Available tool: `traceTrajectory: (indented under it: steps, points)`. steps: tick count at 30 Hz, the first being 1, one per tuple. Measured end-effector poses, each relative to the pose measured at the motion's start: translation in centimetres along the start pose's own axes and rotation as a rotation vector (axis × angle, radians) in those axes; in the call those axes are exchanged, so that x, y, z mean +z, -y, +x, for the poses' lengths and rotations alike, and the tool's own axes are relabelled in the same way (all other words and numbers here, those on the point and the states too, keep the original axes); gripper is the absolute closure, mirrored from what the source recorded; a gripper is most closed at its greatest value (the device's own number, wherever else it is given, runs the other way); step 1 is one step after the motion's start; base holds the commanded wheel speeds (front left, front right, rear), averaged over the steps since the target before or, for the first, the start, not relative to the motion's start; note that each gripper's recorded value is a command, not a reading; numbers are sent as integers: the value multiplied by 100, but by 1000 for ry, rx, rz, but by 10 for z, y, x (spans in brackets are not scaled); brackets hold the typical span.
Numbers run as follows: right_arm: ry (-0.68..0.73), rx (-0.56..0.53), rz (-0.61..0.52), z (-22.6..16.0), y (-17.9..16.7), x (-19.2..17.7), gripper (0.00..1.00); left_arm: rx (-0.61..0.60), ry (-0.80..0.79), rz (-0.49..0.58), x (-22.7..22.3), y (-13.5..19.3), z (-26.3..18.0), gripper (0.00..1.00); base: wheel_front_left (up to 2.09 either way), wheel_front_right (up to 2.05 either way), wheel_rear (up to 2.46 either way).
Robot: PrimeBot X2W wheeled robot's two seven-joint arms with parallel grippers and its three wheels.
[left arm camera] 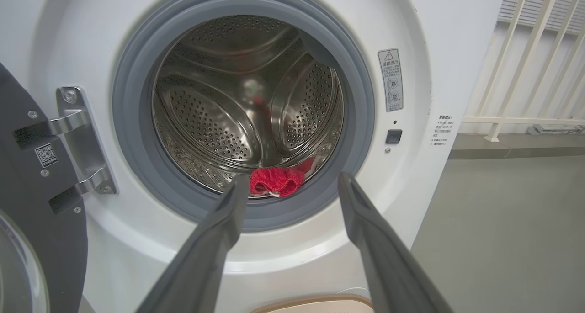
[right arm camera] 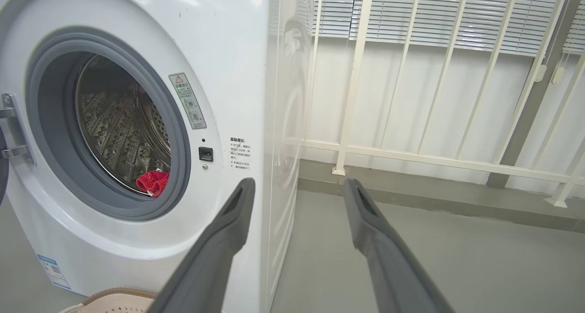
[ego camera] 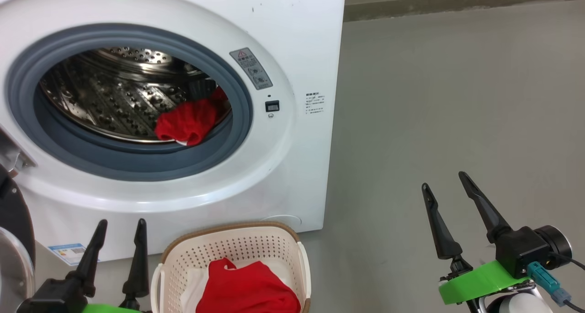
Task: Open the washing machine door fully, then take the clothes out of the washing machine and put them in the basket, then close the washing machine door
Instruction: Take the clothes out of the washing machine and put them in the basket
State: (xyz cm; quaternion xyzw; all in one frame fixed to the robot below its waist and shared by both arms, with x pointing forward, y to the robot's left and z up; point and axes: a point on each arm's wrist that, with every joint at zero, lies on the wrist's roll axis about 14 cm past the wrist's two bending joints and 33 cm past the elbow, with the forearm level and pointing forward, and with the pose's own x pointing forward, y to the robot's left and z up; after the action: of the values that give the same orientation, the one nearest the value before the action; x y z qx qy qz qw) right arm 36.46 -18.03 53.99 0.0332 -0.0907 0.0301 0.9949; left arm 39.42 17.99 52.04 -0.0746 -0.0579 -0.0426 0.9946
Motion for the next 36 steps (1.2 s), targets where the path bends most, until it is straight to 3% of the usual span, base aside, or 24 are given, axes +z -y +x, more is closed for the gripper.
traceTrajectory:
  steps: [36]
  points:
    - [-24, 22, -3, -4, -8, -7, 0, -3, -33, 0, -12, 6, -7, 0, 0, 0, 0]
